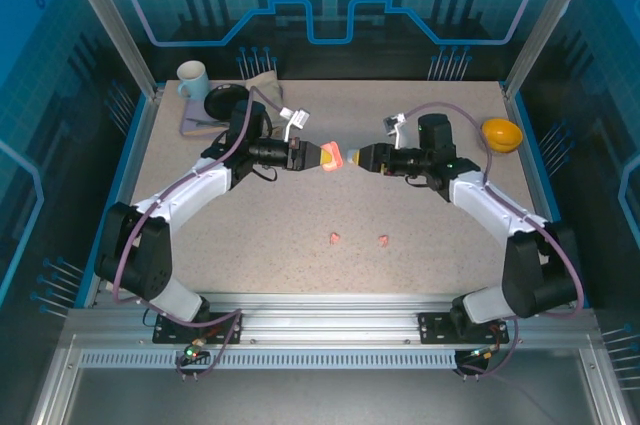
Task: Insert wireless bluetooth earbuds into charging case
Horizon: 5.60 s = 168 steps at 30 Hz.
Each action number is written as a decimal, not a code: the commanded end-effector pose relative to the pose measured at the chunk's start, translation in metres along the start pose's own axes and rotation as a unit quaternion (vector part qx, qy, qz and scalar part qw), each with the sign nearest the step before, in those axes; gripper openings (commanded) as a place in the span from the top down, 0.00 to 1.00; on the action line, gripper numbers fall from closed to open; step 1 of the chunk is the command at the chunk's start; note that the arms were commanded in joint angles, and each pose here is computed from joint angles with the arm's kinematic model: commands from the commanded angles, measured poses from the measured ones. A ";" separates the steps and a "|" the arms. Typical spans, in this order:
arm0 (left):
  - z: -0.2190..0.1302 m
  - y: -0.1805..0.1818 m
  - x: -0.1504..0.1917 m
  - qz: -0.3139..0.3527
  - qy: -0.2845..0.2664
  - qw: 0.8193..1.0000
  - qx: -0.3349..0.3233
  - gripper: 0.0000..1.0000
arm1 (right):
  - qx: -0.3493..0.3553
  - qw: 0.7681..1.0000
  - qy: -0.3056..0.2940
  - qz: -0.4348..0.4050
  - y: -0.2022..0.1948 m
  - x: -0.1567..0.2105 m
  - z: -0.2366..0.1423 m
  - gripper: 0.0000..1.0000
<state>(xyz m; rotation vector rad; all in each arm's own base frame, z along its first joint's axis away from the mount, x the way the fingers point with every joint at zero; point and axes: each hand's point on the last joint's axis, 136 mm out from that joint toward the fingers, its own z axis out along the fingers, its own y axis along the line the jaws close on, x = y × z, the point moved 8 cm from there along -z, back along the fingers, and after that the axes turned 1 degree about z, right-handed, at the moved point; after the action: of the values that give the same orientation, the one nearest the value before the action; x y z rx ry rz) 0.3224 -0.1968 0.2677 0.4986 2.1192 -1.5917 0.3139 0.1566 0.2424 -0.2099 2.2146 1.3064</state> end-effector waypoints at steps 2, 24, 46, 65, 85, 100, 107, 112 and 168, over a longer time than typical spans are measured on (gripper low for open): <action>0.003 -0.005 -0.007 0.026 0.004 0.999 0.021 0.93 | -0.060 0.998 0.002 -0.014 0.016 -0.002 -0.007 0.52; 0.009 -0.013 -0.011 0.034 0.004 0.999 0.031 0.93 | -0.070 0.997 0.031 -0.019 0.020 -0.003 0.028 0.67; 0.010 -0.010 -0.014 0.038 -0.004 0.999 0.016 0.72 | -0.090 0.994 0.047 -0.030 0.031 -0.007 0.034 1.00; -0.024 -0.030 -0.024 0.063 0.032 0.997 -0.013 0.25 | 0.082 0.979 0.089 -0.166 0.046 -0.025 0.000 1.00; -0.010 0.016 -0.020 -0.038 0.175 0.983 0.033 0.18 | 0.125 0.913 0.200 -0.334 0.048 -0.006 0.026 1.00; 0.012 0.029 0.003 -0.069 0.212 0.974 0.050 0.33 | 0.092 0.912 0.213 -0.339 0.049 0.001 0.043 1.00; 0.020 0.028 0.008 -0.071 0.226 0.970 0.060 0.44 | 0.079 0.915 0.207 -0.338 0.055 0.000 0.042 1.00; 0.026 0.030 0.012 -0.076 0.236 0.966 0.065 0.50 | 0.079 0.915 0.205 -0.338 0.056 -0.001 0.040 1.00; -0.019 -0.011 0.014 0.317 -0.196 0.910 -0.180 1.00 | 0.289 0.956 -0.020 0.048 0.037 0.007 -0.049 0.39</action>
<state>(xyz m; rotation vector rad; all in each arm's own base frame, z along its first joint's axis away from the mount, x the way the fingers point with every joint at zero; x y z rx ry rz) 0.2986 -0.1837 0.2473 0.6877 1.9240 -0.9866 0.2828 0.1339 0.2899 -0.0827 2.4771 0.6876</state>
